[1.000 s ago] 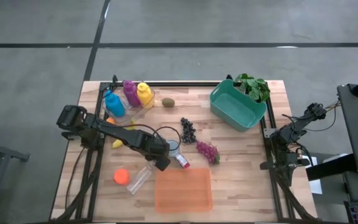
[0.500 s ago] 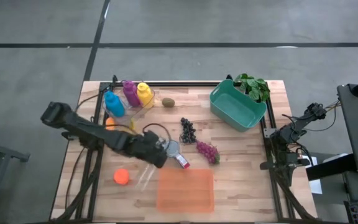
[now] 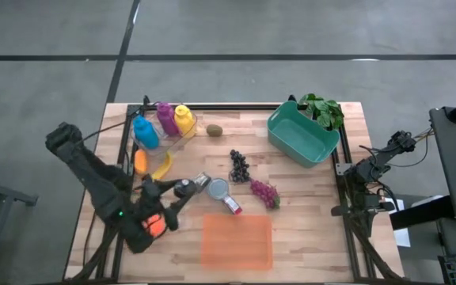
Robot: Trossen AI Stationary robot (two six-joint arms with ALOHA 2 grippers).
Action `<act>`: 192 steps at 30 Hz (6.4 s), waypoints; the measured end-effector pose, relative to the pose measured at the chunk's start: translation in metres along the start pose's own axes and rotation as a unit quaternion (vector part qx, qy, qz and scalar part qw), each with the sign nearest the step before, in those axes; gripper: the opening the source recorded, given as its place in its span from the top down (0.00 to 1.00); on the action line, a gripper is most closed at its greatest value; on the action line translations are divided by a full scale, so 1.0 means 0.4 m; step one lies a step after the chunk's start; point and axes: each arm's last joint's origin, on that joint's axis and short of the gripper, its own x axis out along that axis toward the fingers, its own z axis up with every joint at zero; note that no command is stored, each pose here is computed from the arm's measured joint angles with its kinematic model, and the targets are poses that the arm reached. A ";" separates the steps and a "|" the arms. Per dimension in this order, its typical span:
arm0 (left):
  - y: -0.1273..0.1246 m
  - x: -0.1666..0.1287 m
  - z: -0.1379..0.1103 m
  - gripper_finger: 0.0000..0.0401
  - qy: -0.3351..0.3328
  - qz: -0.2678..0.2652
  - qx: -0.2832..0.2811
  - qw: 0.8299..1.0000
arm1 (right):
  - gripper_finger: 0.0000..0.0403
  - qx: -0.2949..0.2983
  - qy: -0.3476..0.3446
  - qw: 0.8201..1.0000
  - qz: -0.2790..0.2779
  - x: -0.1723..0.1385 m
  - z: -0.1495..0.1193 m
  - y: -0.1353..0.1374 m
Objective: Pick & Place Food Item
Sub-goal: Put the transparent water bottle into the transparent bin
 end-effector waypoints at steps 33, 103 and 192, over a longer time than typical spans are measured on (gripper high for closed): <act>0.062 -0.033 -0.191 0.25 -0.117 -0.012 0.103 0.988 | 0.98 0.000 0.000 1.000 0.000 0.000 0.000 0.000; -0.014 -0.108 0.109 0.01 -0.082 -0.081 -0.012 0.993 | 0.98 0.000 0.000 1.000 0.000 0.000 0.000 0.000; 0.061 0.199 0.280 0.01 0.552 0.083 -0.029 0.829 | 0.98 0.000 0.000 1.000 0.000 0.000 0.000 0.000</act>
